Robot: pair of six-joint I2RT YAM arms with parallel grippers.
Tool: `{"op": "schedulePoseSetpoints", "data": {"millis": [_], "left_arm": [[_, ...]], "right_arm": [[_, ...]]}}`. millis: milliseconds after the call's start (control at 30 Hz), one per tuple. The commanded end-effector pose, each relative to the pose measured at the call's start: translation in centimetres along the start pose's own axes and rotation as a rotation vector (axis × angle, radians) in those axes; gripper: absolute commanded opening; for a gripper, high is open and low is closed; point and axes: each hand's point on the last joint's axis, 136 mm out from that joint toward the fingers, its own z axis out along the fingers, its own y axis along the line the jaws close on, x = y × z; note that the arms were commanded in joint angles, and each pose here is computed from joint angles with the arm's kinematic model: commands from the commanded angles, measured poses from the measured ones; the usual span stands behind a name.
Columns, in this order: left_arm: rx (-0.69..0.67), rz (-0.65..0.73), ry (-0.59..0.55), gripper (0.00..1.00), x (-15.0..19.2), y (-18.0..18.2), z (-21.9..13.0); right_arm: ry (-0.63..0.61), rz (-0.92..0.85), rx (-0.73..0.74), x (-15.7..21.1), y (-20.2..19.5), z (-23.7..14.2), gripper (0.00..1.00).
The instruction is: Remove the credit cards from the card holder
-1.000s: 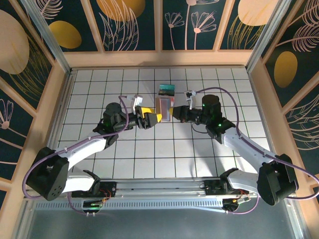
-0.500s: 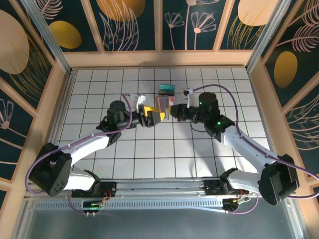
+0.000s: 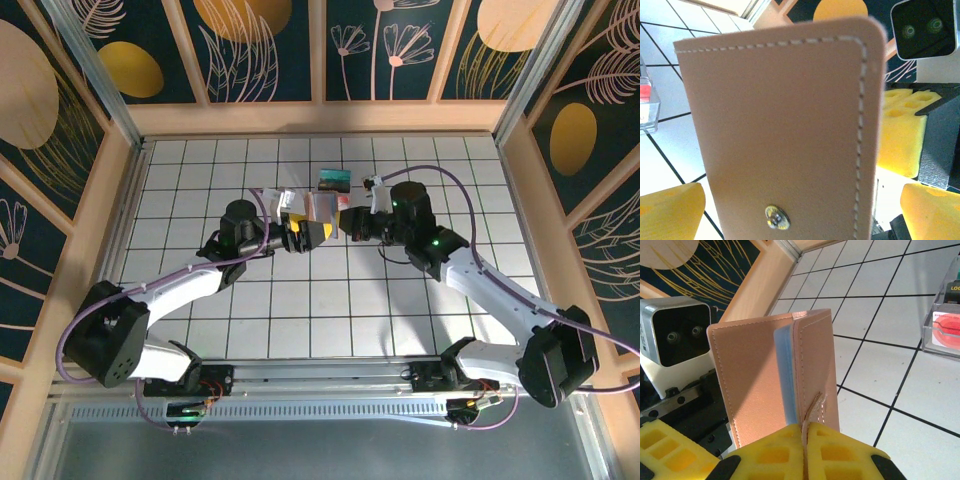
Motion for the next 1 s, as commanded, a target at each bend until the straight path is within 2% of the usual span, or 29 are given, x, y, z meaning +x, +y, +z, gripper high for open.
{"op": "schedulePoseSetpoints", "data": {"millis": [0,700,900,967], "left_arm": [[-0.006,0.01,-0.01,0.99,-0.7,-0.2,0.3],[-0.041,0.007,-0.004,0.99,-0.9,0.4,0.9],[-0.069,0.015,-0.009,0.87,-1.0,0.7,0.6],[-0.083,0.012,-0.005,0.86,-0.8,1.0,0.6]], "right_arm": [[-0.046,-0.044,-0.001,-2.0,1.1,-0.1,0.0],[-0.034,-0.056,0.037,-2.1,1.4,0.1,0.0],[-0.044,-0.06,0.033,-2.3,1.7,-0.1,0.0],[-0.046,-0.06,0.032,-2.4,1.7,-0.2,0.0]]}}
